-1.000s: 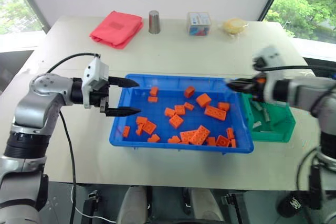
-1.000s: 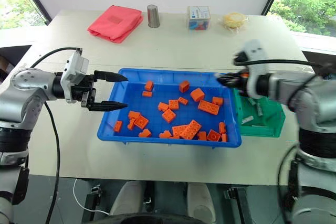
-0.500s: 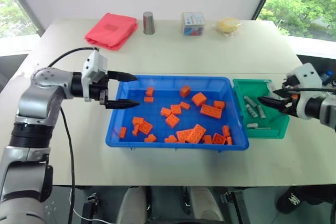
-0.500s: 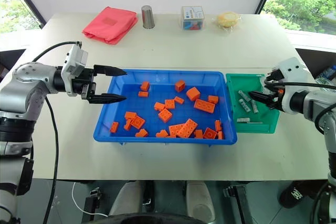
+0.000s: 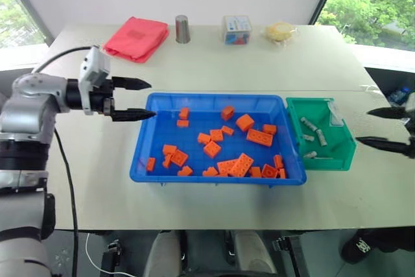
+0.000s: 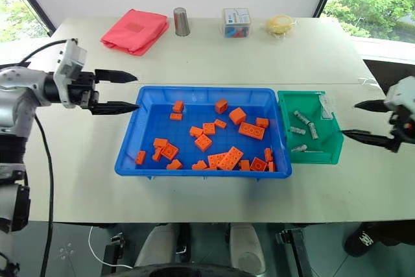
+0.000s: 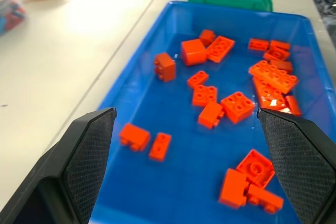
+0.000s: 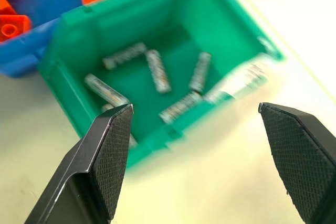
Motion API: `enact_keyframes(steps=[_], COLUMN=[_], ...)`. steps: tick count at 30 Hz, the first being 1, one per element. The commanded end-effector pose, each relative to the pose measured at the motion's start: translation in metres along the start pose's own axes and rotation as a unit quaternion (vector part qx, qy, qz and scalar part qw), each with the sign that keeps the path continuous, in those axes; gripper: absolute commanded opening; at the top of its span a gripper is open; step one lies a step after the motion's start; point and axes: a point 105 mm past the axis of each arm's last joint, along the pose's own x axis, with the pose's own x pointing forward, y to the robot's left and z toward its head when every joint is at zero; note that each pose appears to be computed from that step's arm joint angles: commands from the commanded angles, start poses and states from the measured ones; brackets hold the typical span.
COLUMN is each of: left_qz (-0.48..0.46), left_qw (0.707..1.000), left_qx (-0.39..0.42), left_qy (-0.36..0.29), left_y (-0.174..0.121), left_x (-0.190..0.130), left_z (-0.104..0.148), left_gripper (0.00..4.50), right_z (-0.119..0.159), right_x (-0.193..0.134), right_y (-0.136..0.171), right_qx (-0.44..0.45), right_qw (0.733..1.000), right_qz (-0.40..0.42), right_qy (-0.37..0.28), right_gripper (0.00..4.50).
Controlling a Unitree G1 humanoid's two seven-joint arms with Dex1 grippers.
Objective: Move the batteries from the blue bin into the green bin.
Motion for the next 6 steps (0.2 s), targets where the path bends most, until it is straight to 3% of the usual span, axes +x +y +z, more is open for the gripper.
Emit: enact_keyframes(steps=[1,6], left_qz=[0.023,0.035], left_qw=[0.999,0.999], left_qx=[0.023,0.021], left_qy=[0.004,0.024], left_y=[0.006,0.006], left_x=[-0.018,-0.034], left_z=[0.009,0.005], left_gripper=[4.50,4.50], right_z=[0.000,-0.007], right_x=[-0.014,-0.010], right_y=[-0.014,-0.021], right_qx=[-0.012,-0.005], right_qw=[1.000,1.000], right_qz=[-0.015,-0.015], right_qy=[0.002,0.003], right_gripper=[3.93,3.93])
